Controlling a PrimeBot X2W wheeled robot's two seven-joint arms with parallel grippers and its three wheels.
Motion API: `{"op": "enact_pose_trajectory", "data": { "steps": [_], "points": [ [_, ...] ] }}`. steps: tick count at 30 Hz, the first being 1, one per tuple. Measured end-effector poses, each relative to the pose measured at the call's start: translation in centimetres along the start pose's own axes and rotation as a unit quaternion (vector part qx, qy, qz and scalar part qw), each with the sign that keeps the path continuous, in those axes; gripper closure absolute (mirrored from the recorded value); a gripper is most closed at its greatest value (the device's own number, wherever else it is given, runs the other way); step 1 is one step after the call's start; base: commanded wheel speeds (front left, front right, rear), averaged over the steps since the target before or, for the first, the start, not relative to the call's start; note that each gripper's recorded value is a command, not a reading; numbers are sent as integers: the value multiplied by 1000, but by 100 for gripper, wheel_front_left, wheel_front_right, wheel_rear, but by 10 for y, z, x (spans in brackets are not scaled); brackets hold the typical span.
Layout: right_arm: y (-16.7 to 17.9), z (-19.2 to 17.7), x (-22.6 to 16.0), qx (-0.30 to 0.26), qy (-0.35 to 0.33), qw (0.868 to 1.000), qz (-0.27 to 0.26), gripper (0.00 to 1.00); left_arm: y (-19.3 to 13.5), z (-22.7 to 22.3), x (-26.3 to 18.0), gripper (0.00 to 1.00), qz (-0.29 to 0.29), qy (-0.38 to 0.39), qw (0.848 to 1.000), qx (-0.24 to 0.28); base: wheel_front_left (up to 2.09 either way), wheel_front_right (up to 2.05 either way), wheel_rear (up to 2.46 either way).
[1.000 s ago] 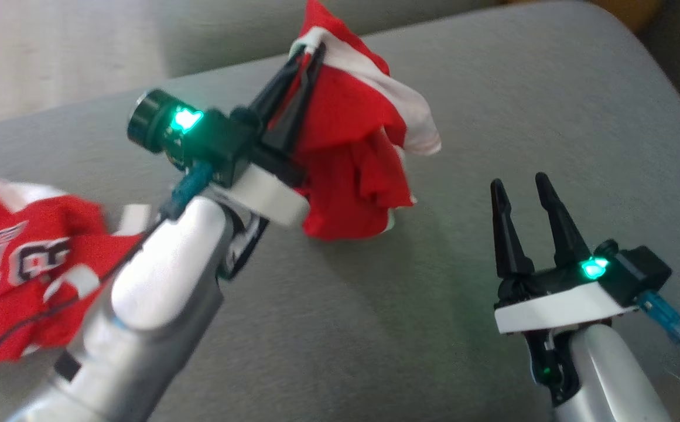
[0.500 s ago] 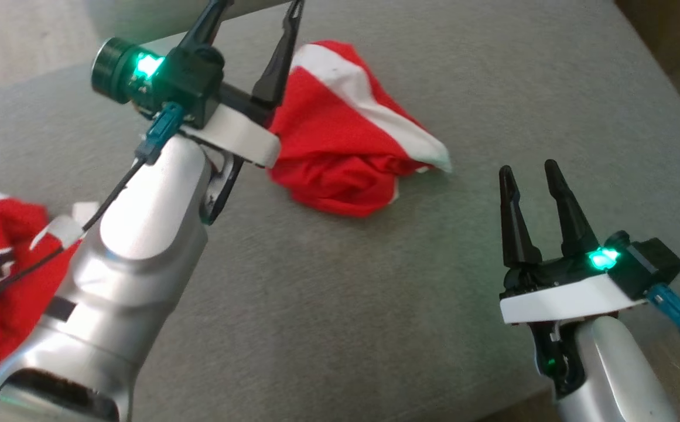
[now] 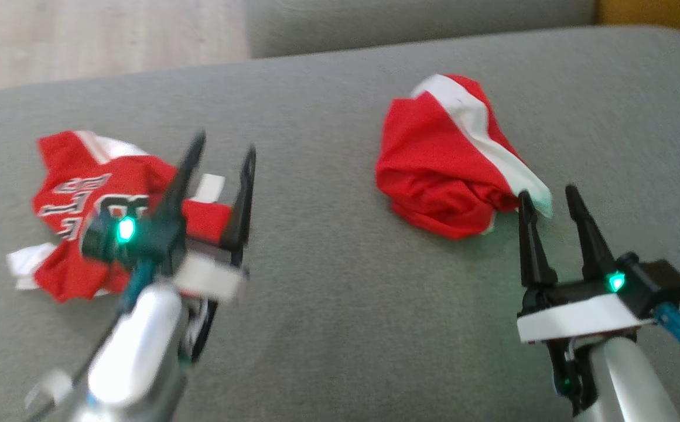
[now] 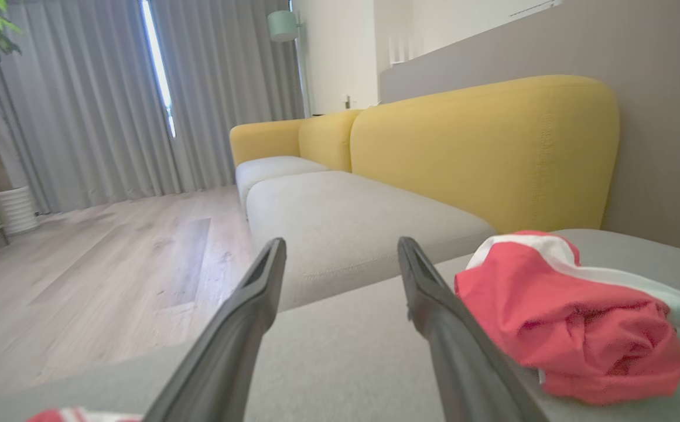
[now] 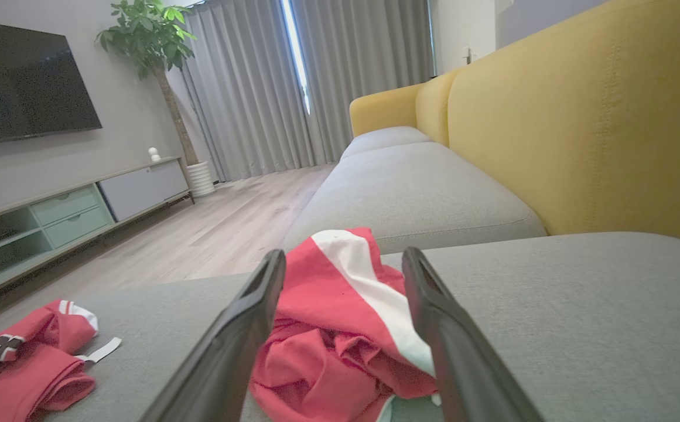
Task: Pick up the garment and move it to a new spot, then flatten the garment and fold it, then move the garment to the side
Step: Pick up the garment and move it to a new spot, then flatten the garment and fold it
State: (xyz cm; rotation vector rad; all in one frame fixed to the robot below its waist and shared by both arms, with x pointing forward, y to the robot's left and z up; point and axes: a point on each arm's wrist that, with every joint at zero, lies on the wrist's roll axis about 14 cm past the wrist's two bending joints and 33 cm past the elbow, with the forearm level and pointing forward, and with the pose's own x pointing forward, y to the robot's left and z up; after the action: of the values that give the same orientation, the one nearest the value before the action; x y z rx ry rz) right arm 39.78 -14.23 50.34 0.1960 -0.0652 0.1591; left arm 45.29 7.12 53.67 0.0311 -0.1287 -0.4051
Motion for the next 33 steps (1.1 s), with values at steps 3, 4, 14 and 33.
{"op": "enact_pose_trajectory", "data": {
  "steps": [3, 4, 14, 33],
  "points": [
    [12, -3, -3, 0, 6, 1000, 16, 0, 11, -11, -35, 0, 39, 17, 999, -10, 0, 0, 0],
    [15, -3, -4, 0, 5, 1000, 21, 0, 13, -13, -45, 0, 50, 21, 998, -14, 0, 0, 0],
    [26, -4, -12, 1, 9, 999, 35, 0, 12, -10, -84, 0, 100, 11, 994, -49, 0, 0, 0],
    [6, -91, -25, -8, 156, 988, 9, 0, 10, -22, -79, 0, 91, 22, 994, -57, 0, 0, 0]
  ]
}}
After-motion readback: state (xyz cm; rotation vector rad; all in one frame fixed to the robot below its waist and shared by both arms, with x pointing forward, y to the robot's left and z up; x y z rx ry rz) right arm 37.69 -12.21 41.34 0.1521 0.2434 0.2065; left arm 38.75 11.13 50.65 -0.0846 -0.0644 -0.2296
